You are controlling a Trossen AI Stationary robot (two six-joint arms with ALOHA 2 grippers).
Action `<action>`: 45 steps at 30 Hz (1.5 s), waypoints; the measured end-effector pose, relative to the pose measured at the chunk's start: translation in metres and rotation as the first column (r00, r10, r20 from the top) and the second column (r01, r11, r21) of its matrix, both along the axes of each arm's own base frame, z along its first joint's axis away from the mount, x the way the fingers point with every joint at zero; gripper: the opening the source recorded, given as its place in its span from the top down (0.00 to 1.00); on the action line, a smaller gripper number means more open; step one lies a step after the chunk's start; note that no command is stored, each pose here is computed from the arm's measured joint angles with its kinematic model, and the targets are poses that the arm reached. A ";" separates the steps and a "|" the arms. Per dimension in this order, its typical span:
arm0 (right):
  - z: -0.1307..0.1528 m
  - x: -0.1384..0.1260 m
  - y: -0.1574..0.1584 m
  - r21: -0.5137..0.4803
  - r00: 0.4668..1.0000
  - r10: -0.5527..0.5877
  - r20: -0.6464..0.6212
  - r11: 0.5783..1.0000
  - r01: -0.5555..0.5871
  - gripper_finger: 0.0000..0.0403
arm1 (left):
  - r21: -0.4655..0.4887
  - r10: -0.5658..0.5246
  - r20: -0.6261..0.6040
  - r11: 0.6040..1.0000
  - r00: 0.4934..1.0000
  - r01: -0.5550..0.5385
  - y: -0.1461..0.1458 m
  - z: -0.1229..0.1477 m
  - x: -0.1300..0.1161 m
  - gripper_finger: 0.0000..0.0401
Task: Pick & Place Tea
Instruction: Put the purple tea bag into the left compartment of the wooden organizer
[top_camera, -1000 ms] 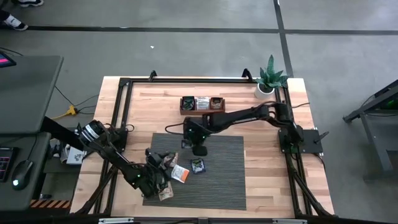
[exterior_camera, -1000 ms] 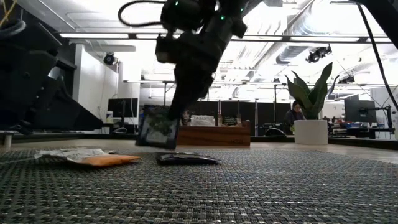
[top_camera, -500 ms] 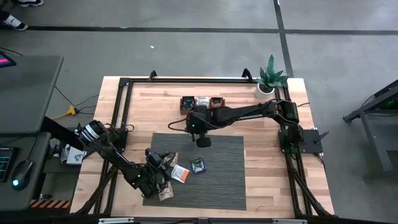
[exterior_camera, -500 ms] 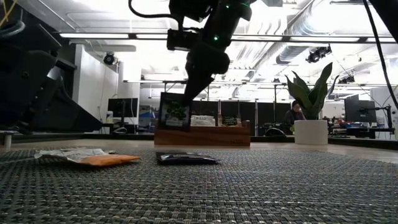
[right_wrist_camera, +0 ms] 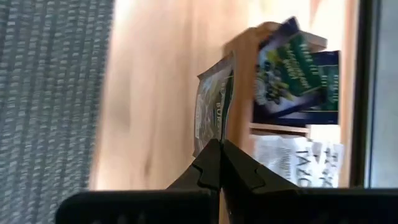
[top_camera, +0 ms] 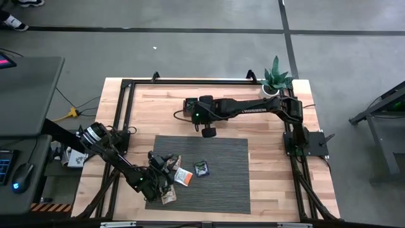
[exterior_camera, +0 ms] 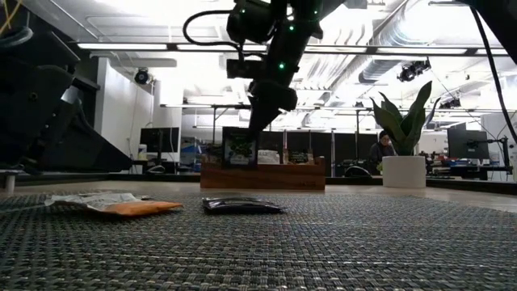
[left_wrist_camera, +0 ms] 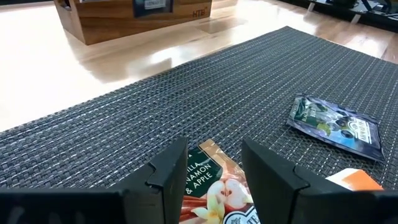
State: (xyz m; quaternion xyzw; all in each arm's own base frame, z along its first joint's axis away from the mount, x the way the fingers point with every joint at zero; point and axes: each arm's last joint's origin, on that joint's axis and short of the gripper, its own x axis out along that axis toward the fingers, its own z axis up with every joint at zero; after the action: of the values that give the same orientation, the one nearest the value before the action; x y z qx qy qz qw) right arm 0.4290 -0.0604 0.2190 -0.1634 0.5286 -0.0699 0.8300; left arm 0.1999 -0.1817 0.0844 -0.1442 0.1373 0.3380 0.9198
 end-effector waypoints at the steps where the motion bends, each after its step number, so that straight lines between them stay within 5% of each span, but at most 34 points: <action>1: 0.000 0.000 -0.002 -0.003 1.000 -0.004 0.004 1.000 0.004 1.00 | 0.000 0.000 0.000 1.000 1.000 0.000 0.000 0.000 0.000 0.62; 24: 0.085 0.008 -0.021 -0.056 0.991 0.011 0.135 0.998 -0.004 1.00 | -0.006 -0.002 -0.013 1.000 1.000 0.002 0.000 -0.001 0.000 0.62; 45: 0.058 0.017 -0.034 0.017 0.997 -0.005 0.081 1.000 0.004 1.00 | -0.041 0.028 -0.037 0.999 0.999 -0.030 0.006 -0.006 0.008 0.62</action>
State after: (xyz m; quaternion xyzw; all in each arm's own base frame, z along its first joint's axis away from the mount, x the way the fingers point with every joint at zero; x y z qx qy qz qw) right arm 0.4457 -0.0939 0.2768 -0.1522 0.4956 -0.0738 0.8519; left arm 0.2080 -0.1755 0.0784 -0.1591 0.1588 0.3509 0.9090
